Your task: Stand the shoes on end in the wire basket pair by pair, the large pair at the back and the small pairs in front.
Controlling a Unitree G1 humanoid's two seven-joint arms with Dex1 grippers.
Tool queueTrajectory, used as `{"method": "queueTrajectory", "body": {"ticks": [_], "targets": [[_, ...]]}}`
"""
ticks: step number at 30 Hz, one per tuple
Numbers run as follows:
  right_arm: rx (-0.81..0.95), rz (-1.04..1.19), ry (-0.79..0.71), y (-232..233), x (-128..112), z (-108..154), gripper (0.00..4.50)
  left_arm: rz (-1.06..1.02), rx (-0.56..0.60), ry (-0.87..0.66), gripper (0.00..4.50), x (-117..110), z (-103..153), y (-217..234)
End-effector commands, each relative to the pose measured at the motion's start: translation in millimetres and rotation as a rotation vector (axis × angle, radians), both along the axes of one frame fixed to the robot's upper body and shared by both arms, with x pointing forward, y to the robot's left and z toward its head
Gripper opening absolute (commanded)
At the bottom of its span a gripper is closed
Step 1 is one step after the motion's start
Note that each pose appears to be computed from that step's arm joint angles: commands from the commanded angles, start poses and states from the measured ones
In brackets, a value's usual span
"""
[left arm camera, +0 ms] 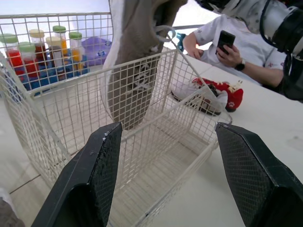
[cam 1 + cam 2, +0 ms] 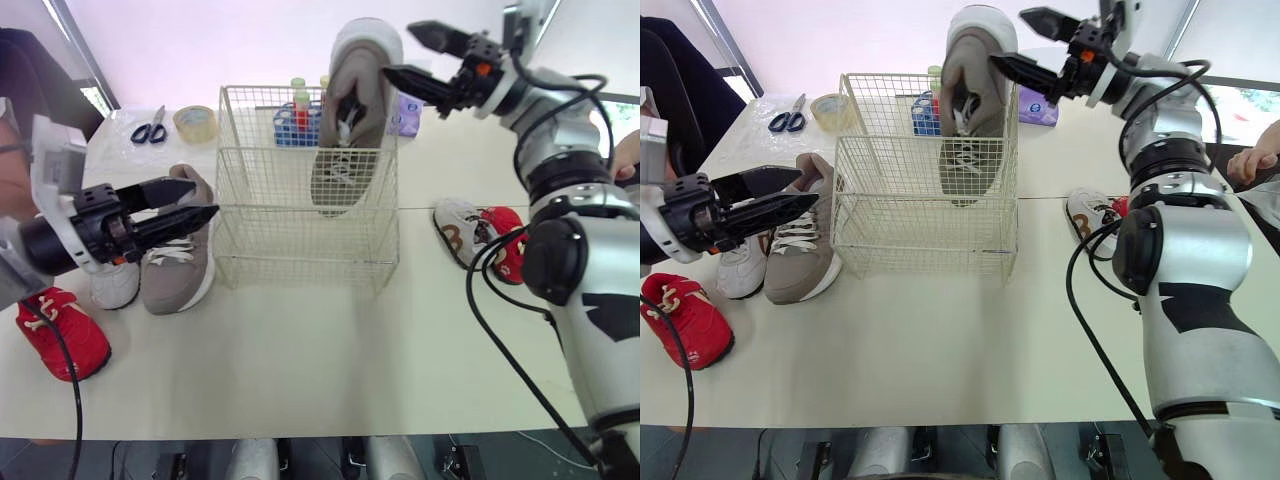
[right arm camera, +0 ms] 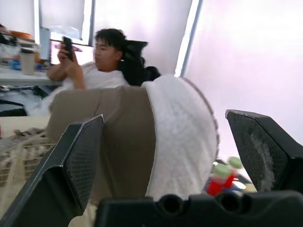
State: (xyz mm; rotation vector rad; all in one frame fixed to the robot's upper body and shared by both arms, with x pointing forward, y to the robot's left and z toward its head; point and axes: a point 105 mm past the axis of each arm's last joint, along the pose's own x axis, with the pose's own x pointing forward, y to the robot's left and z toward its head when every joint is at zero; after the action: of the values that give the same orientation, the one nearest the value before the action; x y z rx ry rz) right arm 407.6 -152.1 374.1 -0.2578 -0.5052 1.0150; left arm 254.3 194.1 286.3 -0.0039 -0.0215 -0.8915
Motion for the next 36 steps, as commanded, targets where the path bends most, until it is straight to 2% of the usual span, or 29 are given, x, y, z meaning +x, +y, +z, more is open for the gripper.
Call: {"method": "queueTrajectory", "body": {"ticks": [1,4,7,10,11,13,16,18,19,22,25,29,32,36], "targets": [[0.053,-0.037,-0.173,-22.2,-20.1,40.8,4.47,0.044,-0.016,-0.047,3.21,1.8,11.1,8.1],[0.083,-0.025,-0.185,-33.2,-27.7,47.6,4.47,0.074,-0.025,-0.038,3.21,5.3,8.3,14.7],[0.139,-0.01,-0.2,-41.7,-36.3,60.0,4.47,0.207,-0.05,-0.054,3.21,19.2,10.2,38.1],[0.075,0.106,-0.221,-31.9,-57.1,61.9,4.5,0.366,-0.075,-0.041,4.02,31.1,11.5,77.4],[0.049,0.139,-0.215,-26.6,-62.8,59.3,4.5,0.399,-0.074,-0.04,4.43,32.8,12.0,85.7],[-0.018,0.213,-0.156,-9.1,-76.5,46.3,4.5,0.528,-0.009,-0.03,4.43,43.0,7.7,107.7],[-0.184,0.498,0.004,19.5,-126.0,8.0,4.5,0.671,0.135,0.049,4.43,57.0,-13.5,136.1],[-0.3,0.641,0.157,26.9,-155.2,-19.1,4.5,0.63,0.199,0.132,4.43,60.9,-31.6,139.5],[-0.344,0.663,0.208,31.0,-161.4,-30.3,4.5,0.592,0.207,0.165,4.43,63.0,-38.2,138.8],[-0.462,0.666,0.297,40.5,-168.3,-60.8,4.5,0.547,0.217,0.225,4.43,76.2,-48.4,139.4],[-0.546,0.635,0.318,48.2,-168.0,-87.4,4.5,0.508,0.264,0.262,4.43,91.5,-52.9,135.6],[-0.528,0.668,0.36,55.7,-176.0,-102.1,4.5,0.451,0.39,0.299,4.43,107.5,-68.8,129.5],[-0.553,0.647,0.361,59.0,-179.4,-111.3,4.5,0.423,0.41,0.344,4.43,117.2,-78.0,125.0],[-0.551,0.607,0.342,61.1,-180.0,-111.1,4.5,0.428,0.41,0.41,4.43,132.4,-89.9,119.1]]}}
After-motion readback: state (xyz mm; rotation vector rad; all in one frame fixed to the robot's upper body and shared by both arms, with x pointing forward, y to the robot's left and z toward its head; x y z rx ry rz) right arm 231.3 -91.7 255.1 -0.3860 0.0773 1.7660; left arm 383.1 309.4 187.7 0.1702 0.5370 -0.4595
